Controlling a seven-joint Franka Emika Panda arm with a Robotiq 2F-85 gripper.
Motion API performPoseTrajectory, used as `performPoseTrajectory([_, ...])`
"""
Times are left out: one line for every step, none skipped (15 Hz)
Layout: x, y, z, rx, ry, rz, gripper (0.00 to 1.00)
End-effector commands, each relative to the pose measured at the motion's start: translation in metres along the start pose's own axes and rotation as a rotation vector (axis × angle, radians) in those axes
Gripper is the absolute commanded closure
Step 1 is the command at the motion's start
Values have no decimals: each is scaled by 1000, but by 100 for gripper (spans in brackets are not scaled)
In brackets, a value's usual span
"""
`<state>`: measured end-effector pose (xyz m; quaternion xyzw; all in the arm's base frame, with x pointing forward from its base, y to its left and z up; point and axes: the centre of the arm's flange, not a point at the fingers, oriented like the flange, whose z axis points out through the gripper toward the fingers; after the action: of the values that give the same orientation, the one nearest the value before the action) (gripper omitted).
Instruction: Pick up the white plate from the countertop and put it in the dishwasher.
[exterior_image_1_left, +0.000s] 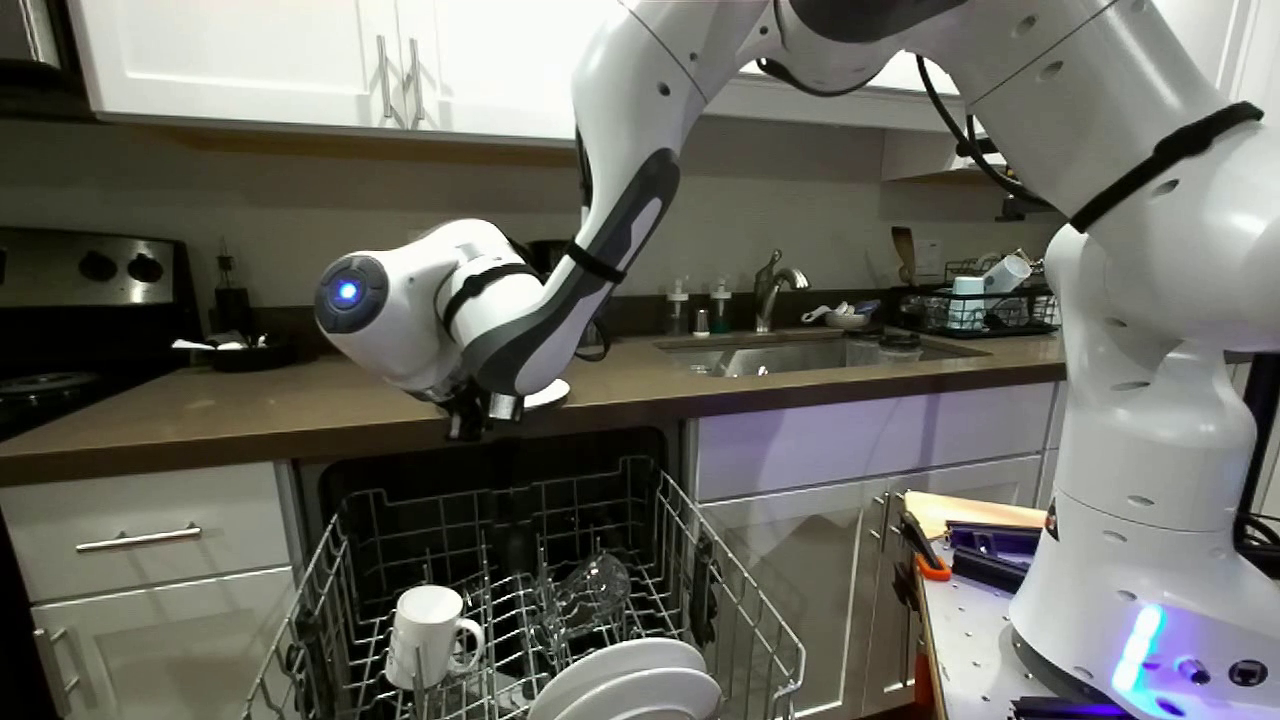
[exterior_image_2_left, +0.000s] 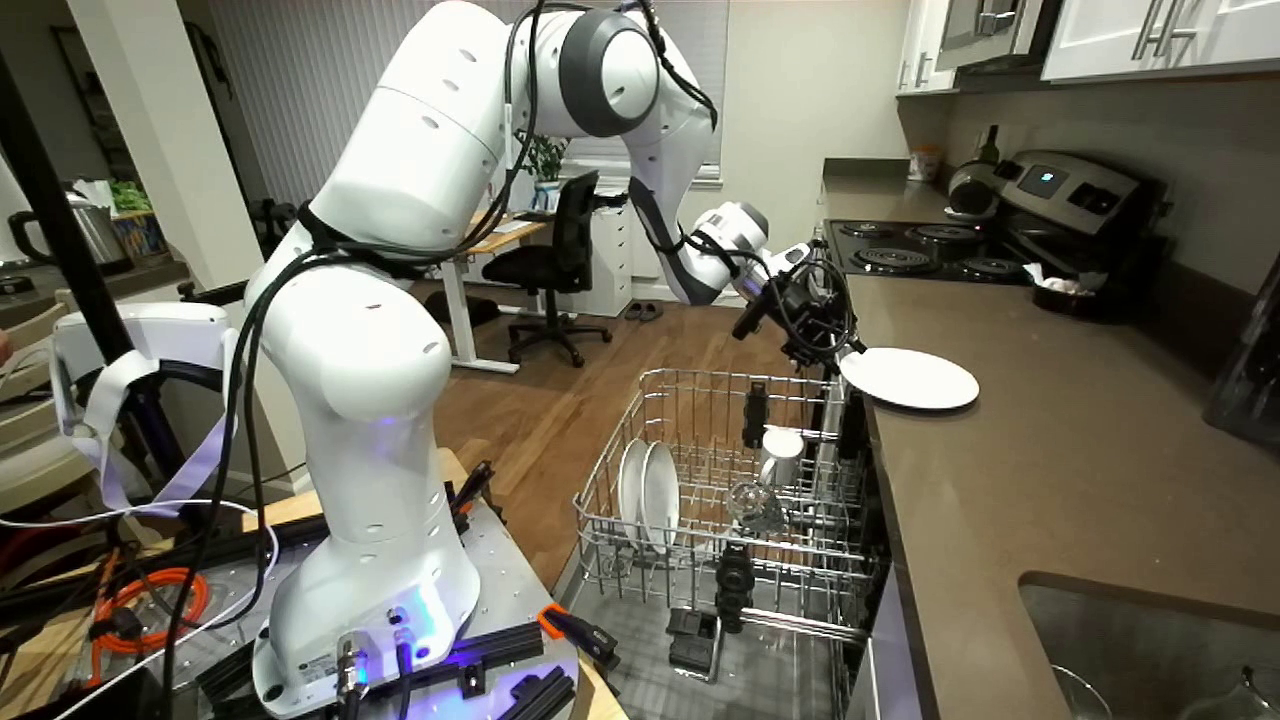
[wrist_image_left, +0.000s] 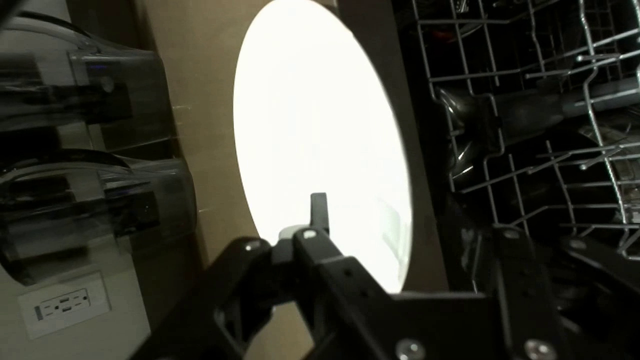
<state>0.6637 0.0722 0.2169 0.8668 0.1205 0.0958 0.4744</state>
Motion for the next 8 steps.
performPoseTrajectory([-1, 6, 11, -12, -1, -21, 37])
performPoseTrajectory([-1, 7, 14, -20, -3, -24, 40])
performPoseTrajectory([-1, 6, 18, -31, -3, -28, 42])
performPoseTrajectory([-2, 6, 21, -44, -1, -34, 43])
performPoseTrajectory([-3, 5, 24, -51, -2, -40, 46])
performPoseTrajectory([-4, 5, 27, -55, -4, -42, 48])
performPoseTrajectory([-5, 3, 28, -60, -1, -47, 65])
performPoseTrajectory([-5, 2, 29, -67, 3, -53, 75])
